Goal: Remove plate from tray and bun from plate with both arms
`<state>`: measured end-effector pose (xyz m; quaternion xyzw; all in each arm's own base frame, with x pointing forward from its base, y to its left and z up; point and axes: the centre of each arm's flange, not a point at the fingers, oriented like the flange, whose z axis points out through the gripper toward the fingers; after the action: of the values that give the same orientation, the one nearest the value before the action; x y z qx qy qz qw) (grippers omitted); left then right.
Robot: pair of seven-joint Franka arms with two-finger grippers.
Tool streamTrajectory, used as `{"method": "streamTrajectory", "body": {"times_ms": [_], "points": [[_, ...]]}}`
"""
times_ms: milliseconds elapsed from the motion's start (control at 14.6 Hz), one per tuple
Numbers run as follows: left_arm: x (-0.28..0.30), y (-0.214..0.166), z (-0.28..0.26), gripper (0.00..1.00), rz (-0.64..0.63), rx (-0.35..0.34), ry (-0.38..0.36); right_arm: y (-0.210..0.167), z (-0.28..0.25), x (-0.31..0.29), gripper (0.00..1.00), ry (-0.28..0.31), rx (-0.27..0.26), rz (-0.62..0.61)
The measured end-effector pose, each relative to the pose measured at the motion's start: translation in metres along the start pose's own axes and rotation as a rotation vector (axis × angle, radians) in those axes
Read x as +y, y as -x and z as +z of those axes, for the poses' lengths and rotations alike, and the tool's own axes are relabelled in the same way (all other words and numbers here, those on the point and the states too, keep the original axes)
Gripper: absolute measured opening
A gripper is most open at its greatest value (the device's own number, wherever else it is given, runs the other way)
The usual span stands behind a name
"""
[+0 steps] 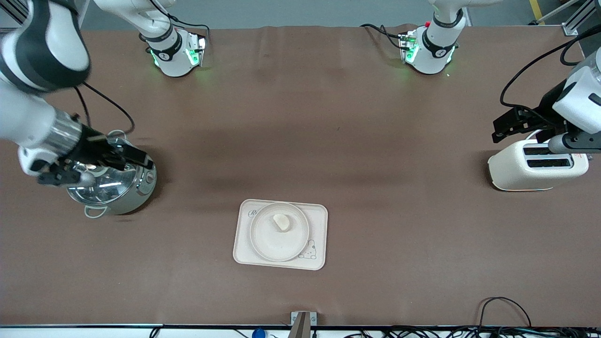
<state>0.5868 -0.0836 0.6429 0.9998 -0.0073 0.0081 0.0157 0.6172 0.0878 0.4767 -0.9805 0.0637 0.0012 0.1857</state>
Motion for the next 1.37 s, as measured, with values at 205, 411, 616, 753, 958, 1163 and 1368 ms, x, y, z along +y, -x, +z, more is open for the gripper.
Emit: {"method": "streamTrajectory", "body": {"times_ms": [205,411,616,753,958,1163,1368], "points": [[-0.002,0.000,0.000,1.00,-0.003,0.000,0.000,-0.022,0.082,-0.012,1.00,-0.072,0.003,0.061],[-0.006,-0.001,-0.001,1.00,-0.010,0.001,0.000,-0.030,0.178,-0.040,1.00,-0.099,0.005,0.067],[-0.005,-0.001,-0.001,1.00,-0.009,0.001,0.000,-0.047,0.238,-0.057,1.00,-0.117,-0.019,0.080],[-0.003,0.000,-0.001,1.00,-0.005,0.001,-0.004,-0.063,0.259,-0.058,0.97,-0.128,-0.018,0.084],[-0.001,0.000,-0.001,1.00,0.002,0.004,-0.021,-0.076,0.282,-0.056,0.83,-0.136,0.011,0.089],[0.000,0.000,-0.001,1.00,0.005,0.005,-0.026,-0.072,0.309,-0.066,0.68,-0.132,0.029,0.078],[0.000,0.000,-0.001,1.00,0.004,0.005,-0.027,-0.067,0.332,-0.073,0.56,-0.127,0.036,0.068]]}}
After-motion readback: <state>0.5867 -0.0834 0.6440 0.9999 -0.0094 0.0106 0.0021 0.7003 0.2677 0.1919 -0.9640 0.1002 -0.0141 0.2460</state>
